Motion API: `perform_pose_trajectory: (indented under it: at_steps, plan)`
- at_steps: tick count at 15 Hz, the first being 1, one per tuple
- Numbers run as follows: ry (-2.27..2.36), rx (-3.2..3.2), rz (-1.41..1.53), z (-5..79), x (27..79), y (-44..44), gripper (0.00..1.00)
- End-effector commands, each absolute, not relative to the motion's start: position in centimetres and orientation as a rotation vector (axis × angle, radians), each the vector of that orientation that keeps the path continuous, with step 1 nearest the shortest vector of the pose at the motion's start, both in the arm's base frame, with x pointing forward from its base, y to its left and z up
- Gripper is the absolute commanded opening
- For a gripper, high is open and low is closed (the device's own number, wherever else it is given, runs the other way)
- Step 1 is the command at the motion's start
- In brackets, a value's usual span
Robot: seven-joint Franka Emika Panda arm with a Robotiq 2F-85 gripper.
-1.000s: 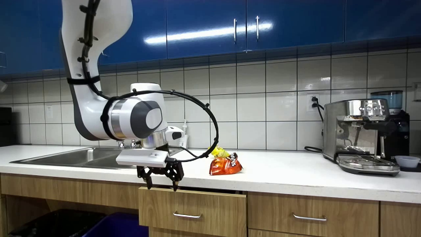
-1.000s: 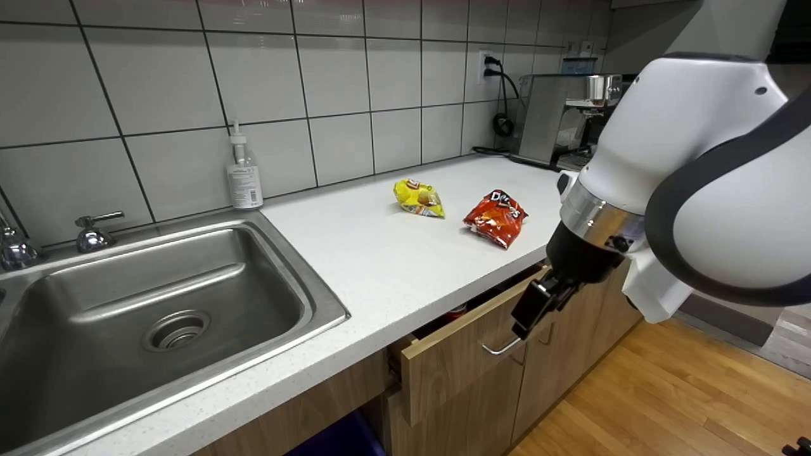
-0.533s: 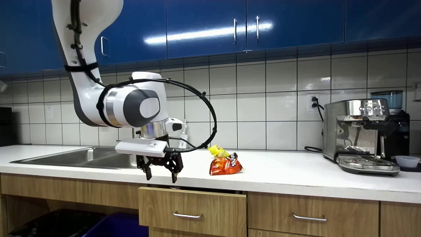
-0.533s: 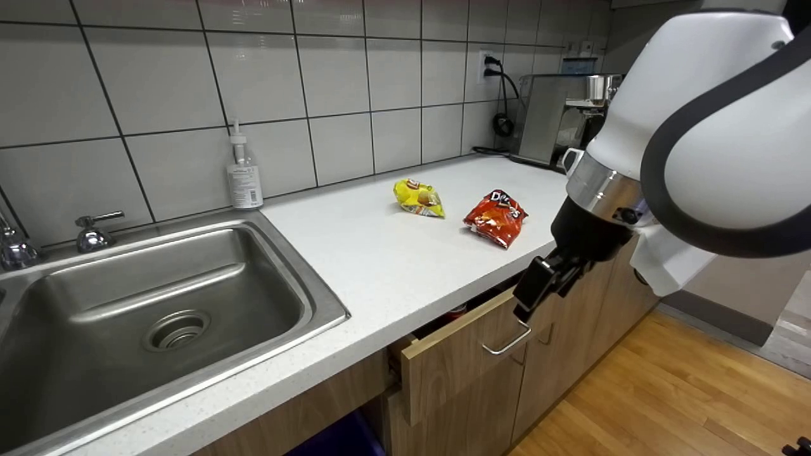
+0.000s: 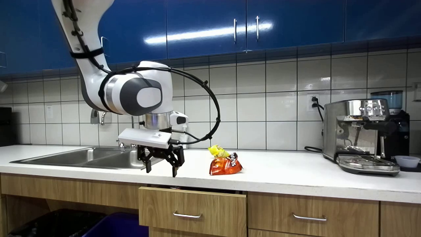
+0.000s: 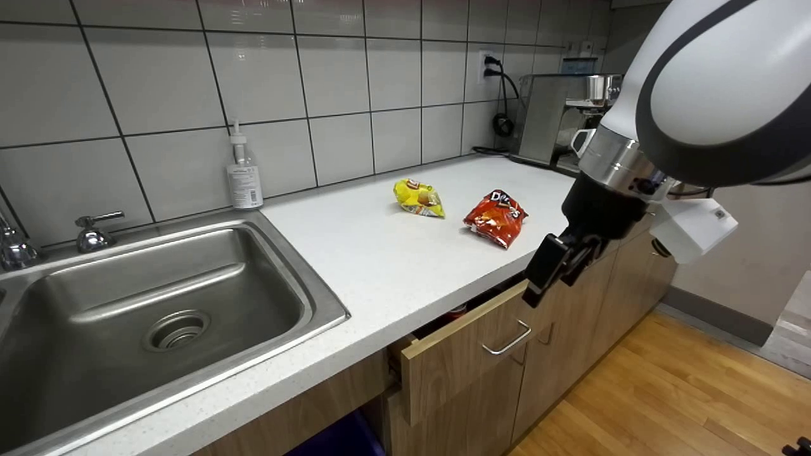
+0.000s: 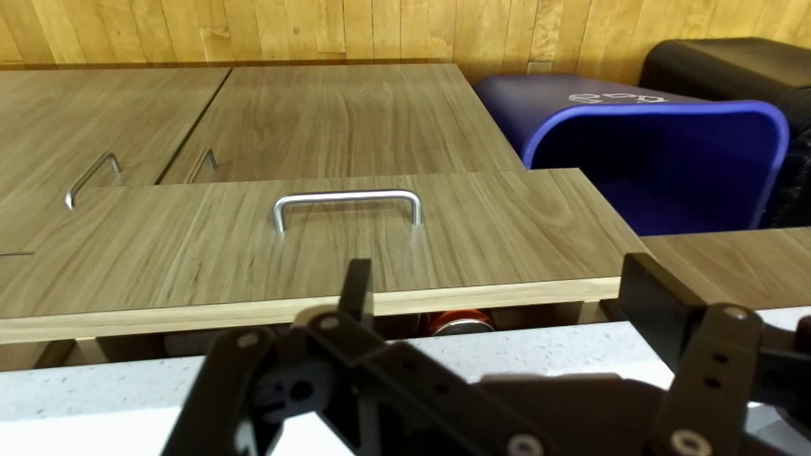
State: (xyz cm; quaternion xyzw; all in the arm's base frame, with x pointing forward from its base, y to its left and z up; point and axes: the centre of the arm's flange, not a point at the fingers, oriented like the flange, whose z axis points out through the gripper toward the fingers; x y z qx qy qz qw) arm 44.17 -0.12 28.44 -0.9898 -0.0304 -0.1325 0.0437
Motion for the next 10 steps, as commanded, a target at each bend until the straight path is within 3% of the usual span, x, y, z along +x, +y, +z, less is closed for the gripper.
perform_pose_trajectory:
  at_steps: [1,10]
  plan:
    - [-0.089,-3.018,-0.356,29.7,44.2,-1.1,1.00]
    - [0.050,-3.105,-0.361,28.9,45.6,-1.5,1.00]
